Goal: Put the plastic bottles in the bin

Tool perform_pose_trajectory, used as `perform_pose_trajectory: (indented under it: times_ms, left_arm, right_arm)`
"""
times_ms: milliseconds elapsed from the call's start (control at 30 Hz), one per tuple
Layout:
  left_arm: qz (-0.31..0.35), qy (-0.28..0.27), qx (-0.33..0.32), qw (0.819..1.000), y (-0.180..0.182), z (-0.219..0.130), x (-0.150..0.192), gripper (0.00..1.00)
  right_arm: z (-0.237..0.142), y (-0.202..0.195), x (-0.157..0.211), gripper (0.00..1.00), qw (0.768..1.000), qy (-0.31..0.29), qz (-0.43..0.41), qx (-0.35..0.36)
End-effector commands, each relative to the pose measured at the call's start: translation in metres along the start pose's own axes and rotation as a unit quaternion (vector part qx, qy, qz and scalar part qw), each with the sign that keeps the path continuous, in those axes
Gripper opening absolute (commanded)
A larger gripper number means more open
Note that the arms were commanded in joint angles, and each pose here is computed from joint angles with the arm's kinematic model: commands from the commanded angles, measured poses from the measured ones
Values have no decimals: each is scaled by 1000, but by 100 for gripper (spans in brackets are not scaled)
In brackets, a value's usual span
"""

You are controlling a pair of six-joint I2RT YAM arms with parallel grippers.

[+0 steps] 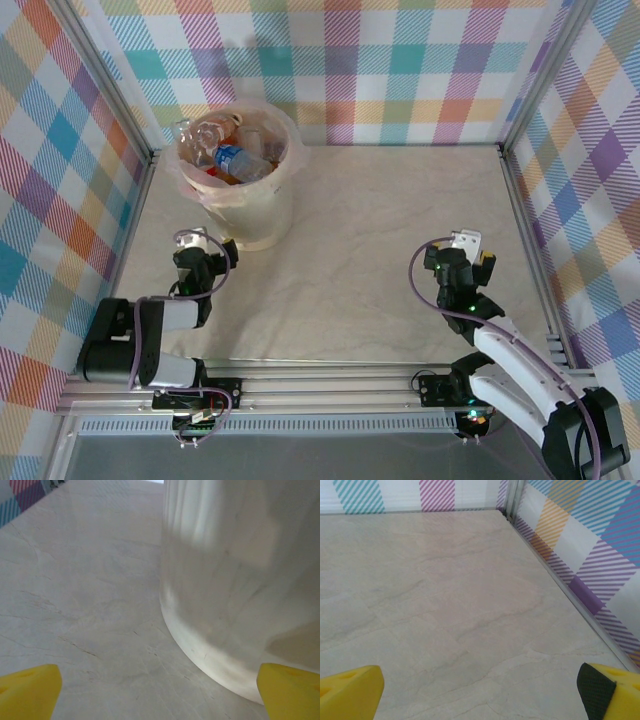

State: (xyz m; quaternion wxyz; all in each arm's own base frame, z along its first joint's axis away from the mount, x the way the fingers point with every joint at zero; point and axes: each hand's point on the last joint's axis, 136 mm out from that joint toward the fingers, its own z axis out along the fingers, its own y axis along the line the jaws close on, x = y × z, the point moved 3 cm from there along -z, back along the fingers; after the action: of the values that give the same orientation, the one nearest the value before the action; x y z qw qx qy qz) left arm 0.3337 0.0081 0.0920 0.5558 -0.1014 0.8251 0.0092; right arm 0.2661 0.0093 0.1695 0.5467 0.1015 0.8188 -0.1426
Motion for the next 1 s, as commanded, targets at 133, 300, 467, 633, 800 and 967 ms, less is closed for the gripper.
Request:
perform_pose_trajectory:
  times_ms: [133, 300, 467, 633, 800, 967]
  left_arm:
    - [16, 3, 41, 999, -15, 28, -11, 100]
    - [27, 17, 60, 998, -22, 32, -10, 100]
    - [28, 17, 60, 998, -22, 32, -10, 100]
    - [30, 17, 57, 998, -22, 32, -10, 100]
    - [31, 17, 56, 998, -22, 32, -10, 100]
    - [33, 17, 55, 998, -23, 32, -10, 100]
  right_arm:
    - [9, 5, -15, 100, 997, -51, 0, -53]
    - [20, 1, -8, 100, 994, -61, 13, -84]
    - [42, -2, 7, 100, 992, -42, 32, -112]
    - [62, 14, 10, 100, 988, -42, 24, -150]
    - [78, 27, 4, 100, 983, -55, 19, -174]
    - [92, 43, 14, 100, 975, -45, 15, -216]
